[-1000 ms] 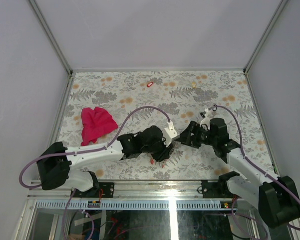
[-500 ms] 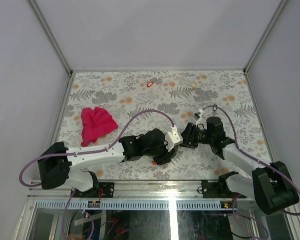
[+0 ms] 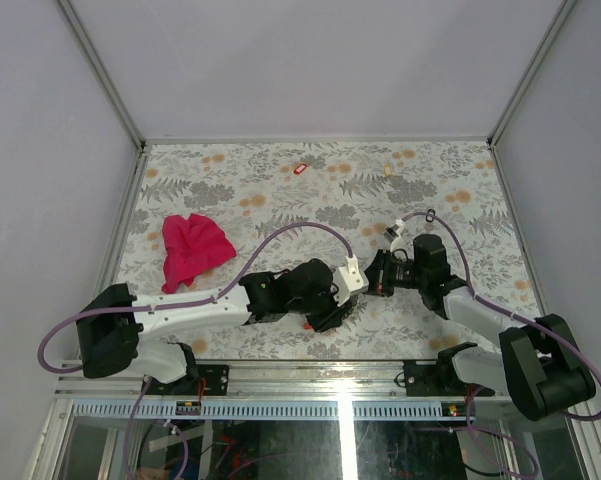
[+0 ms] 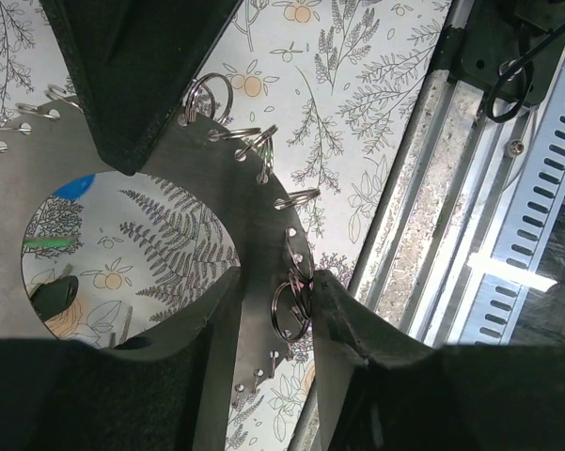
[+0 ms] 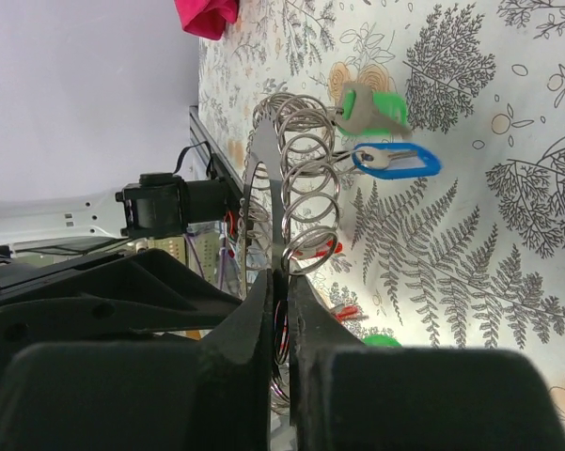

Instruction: Put the keys on the keyring

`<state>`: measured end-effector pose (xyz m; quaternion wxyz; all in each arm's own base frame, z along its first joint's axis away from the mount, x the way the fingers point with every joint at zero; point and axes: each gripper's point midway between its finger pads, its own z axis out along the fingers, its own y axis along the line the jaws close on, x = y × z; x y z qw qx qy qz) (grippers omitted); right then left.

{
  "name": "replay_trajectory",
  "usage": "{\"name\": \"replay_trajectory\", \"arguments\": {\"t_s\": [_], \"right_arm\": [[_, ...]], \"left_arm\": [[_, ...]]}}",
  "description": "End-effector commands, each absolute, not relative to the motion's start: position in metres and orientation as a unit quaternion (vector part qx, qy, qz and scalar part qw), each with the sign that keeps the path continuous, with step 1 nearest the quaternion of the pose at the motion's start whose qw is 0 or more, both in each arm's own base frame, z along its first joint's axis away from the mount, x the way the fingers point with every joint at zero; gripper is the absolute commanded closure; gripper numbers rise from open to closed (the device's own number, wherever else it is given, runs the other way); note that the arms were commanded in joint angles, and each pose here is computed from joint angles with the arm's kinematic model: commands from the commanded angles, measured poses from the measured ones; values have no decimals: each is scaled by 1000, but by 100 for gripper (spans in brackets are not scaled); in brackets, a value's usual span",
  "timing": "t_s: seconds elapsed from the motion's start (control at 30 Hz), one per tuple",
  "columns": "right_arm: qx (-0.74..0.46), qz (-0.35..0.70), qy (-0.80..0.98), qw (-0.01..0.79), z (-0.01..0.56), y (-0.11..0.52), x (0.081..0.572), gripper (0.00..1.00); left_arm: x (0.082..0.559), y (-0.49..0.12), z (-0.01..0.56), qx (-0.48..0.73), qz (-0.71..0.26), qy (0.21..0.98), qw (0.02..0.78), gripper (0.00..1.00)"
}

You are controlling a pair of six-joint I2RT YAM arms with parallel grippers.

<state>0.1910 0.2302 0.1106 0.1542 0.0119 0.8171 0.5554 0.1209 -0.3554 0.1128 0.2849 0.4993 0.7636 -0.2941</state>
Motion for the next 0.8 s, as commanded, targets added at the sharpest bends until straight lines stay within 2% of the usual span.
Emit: {"name": "replay_trajectory", "arguments": {"t_s": [0.0,0.17,0.33,0.43,0.77], "right_arm": [[4,569,800,190,135,230,194,100],[33,537,804,252,155,217,201,100],[99,506,799,310,170,198,209,100],[133,496,791,333,176,188,209,100],[177,496,769,362,195,175,207,100]], "left_arm": [[134,-368,146,486,-303,745,343,85],[140,-372,172,439,-332,742,384,56],[151,-379,200,380,-361,737,427,44],[156,-383,211,360,-371,731,445,31],[151,-402,213,391,-376,722,429,22]]}}
